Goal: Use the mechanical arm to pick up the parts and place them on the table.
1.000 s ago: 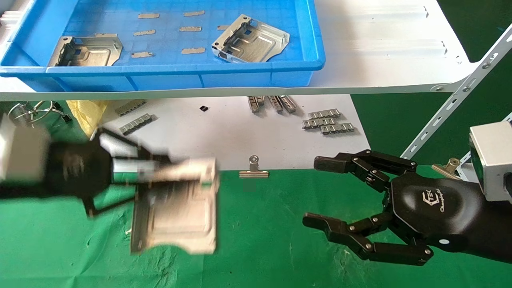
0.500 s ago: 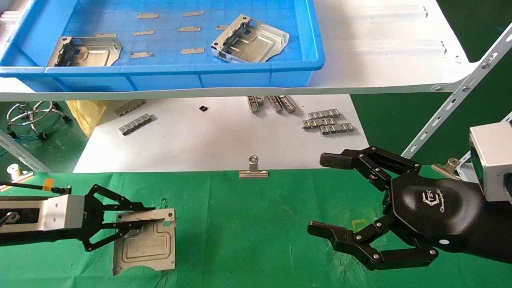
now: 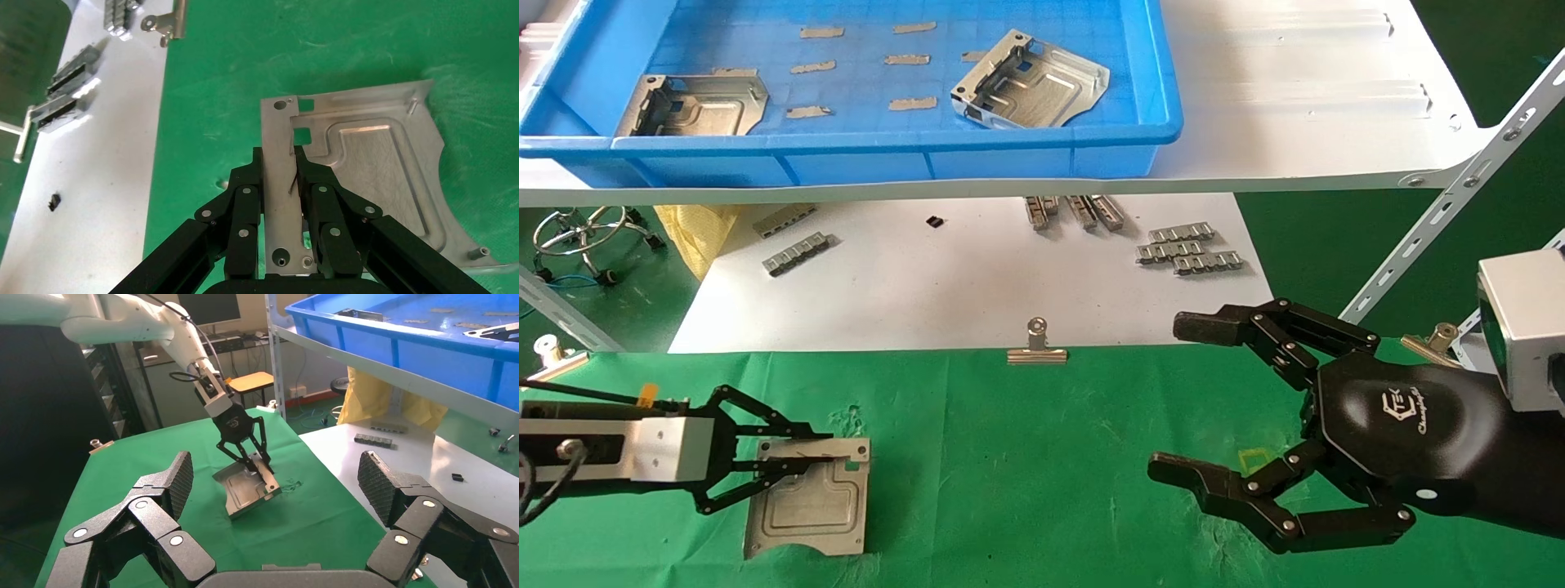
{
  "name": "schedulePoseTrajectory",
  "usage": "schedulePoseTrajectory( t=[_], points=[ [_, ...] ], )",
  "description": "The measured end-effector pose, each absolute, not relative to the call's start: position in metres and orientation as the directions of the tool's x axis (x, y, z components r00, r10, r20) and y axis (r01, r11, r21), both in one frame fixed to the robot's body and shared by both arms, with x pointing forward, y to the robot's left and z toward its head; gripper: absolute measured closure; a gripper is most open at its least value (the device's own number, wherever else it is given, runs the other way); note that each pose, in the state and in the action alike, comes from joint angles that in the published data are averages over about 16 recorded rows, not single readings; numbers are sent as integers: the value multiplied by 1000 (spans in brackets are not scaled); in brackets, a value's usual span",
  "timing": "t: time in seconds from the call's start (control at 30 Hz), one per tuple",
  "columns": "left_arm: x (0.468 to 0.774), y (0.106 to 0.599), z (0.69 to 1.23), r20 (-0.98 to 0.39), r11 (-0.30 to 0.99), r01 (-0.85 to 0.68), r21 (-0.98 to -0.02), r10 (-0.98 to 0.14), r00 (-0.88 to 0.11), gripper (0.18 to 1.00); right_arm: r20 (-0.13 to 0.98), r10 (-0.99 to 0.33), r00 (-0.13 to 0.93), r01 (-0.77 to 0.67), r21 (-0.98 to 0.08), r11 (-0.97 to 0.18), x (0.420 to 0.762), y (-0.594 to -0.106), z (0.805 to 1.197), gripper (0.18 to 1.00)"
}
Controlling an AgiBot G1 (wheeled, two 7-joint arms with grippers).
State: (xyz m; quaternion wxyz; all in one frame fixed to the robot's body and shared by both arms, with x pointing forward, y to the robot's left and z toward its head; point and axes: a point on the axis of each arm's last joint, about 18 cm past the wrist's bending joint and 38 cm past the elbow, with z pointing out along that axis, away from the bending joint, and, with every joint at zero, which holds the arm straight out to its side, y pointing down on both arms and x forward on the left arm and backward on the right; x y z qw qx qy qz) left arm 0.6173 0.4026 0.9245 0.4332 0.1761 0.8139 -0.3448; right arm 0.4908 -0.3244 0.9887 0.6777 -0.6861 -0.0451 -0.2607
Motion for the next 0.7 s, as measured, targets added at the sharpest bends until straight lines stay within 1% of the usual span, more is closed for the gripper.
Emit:
schedulePoseTrajectory(
  t=[0.17,0.3,0.47,0.7],
  points=[
    [621,402,925,-830,704,585,-403,-12,-557,897,419,-291,860,415,-906,-77,491,-324,989,178],
    [622,400,926,-824,691,578,-434,-46,-564,876,419,-291,860,415,-906,-77,491,-324,989,178],
    [621,396,924,-787,651,546,-527,-131,-604,833,419,-291,860,415,-906,-77,491,-324,989,178],
    [620,389,913,-673,551,460,-696,-280,-684,720,419,-292,860,415,-906,-77,491,-324,989,178]
  ],
)
